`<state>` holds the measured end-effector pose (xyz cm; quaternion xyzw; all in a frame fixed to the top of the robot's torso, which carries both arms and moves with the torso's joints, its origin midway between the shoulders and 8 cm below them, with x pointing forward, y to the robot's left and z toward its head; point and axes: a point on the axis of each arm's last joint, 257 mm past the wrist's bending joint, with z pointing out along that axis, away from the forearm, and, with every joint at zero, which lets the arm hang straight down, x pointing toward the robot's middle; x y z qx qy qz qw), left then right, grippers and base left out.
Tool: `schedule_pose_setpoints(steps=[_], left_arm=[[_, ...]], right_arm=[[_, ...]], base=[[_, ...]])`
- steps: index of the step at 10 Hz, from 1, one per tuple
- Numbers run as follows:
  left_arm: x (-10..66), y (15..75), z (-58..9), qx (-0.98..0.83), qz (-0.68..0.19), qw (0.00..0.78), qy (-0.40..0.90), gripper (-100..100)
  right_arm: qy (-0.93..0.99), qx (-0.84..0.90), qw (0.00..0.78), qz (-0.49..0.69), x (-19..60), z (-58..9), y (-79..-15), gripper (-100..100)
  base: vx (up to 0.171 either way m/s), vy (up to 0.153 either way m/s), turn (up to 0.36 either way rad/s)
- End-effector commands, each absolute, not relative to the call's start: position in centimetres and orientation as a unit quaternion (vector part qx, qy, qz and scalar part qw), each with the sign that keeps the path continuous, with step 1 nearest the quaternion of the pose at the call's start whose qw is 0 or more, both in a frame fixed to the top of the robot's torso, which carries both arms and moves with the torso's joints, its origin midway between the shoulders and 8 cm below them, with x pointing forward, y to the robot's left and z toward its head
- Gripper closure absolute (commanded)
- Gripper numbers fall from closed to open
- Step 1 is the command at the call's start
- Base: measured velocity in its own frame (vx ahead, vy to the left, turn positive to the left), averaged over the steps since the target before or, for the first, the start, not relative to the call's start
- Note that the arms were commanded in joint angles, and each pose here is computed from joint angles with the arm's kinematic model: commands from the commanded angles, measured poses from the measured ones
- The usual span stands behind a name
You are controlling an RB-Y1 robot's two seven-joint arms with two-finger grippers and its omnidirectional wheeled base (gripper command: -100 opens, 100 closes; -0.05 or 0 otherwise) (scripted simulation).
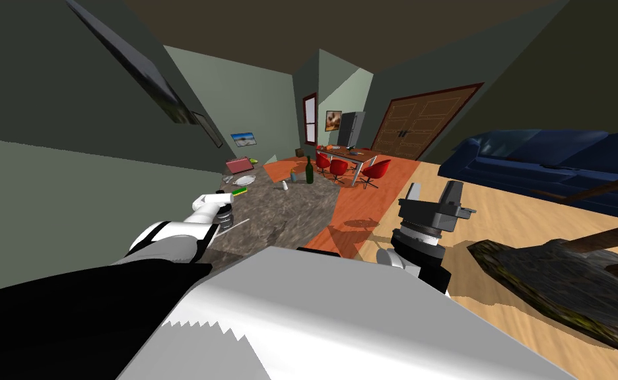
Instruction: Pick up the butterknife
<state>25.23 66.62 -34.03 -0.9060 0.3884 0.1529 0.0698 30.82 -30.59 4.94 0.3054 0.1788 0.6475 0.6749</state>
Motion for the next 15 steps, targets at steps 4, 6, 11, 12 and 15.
schedule_pose_setpoints(steps=[4, 6, 11, 12, 15], left_arm=[[25.3, 66.7, -33.9, -0.906, 0.153, 0.071, 0.388, 0], [23.7, 68.4, -32.8, -0.904, 0.183, 0.084, 0.378, -100], [23.0, 69.0, -33.5, -0.901, 0.194, 0.092, 0.377, -100], [22.9, 69.0, -34.0, -0.901, 0.194, 0.093, 0.378, -100], [23.0, 69.1, -33.8, -0.901, 0.195, 0.092, 0.377, 100]], right_arm=[[0.179, 0.305, 0.675, 0.648, 30.8, 4.9, -30.6, 0], [0.179, 0.305, 0.675, 0.648, 30.8, 4.9, -30.6, 0], [0.179, 0.305, 0.675, 0.648, 30.8, 4.9, -30.6, 0], [0.179, 0.305, 0.675, 0.648, 30.8, 4.9, -30.6, 0], [0.179, 0.305, 0.675, 0.648, 30.8, 4.9, -30.6, 0]], base=[[0.000, 0.000, 0.000], [0.091, -0.108, -0.048], [0.030, -0.056, -0.002], [0.003, 0.030, 0.031], [0.000, 0.004, 0.001]])
